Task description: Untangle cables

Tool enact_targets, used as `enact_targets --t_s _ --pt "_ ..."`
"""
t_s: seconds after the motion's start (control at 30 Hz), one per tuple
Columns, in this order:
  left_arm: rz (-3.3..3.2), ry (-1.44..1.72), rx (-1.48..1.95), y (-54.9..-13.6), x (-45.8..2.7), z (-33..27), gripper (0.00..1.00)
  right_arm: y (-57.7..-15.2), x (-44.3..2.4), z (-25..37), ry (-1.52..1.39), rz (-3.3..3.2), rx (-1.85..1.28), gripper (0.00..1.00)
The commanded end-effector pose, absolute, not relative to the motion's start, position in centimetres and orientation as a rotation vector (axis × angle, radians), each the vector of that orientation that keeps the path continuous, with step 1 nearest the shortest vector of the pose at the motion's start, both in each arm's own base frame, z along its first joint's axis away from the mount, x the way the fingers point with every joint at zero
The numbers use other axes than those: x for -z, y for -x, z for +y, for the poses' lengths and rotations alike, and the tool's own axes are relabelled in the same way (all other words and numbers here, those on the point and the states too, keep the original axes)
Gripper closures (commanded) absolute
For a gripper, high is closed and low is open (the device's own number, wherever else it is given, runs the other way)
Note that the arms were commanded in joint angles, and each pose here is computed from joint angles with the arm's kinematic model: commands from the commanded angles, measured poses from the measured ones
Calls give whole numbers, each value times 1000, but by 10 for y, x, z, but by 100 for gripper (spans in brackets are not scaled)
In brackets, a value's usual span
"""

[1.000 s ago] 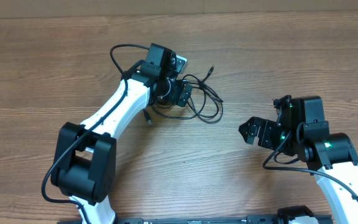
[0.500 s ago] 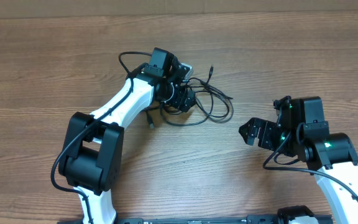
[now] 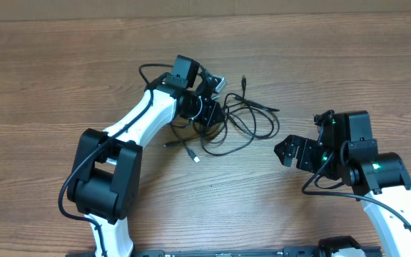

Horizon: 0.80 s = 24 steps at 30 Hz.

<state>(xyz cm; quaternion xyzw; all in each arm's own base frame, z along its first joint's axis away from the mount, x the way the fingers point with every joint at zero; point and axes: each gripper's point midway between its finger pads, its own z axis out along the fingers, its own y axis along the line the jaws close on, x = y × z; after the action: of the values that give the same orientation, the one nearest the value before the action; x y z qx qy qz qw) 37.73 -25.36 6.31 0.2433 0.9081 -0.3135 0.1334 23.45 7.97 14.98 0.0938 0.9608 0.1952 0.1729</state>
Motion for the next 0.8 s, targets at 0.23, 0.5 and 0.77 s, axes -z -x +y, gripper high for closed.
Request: enact_targets --t_s 0.23,0.5,0.77 --pt "2560 -655 1408 -351 -107 -291 96 -235 -151 78 -266 2716 -543 0" --pt "2209 -802 1887 -342 -211 -320 96 -233 -153 84 -254 2719 -592 0" --pt "2168 -805 1941 -347 -258 -332 96 -239 -173 115 -173 2638 -854 0"
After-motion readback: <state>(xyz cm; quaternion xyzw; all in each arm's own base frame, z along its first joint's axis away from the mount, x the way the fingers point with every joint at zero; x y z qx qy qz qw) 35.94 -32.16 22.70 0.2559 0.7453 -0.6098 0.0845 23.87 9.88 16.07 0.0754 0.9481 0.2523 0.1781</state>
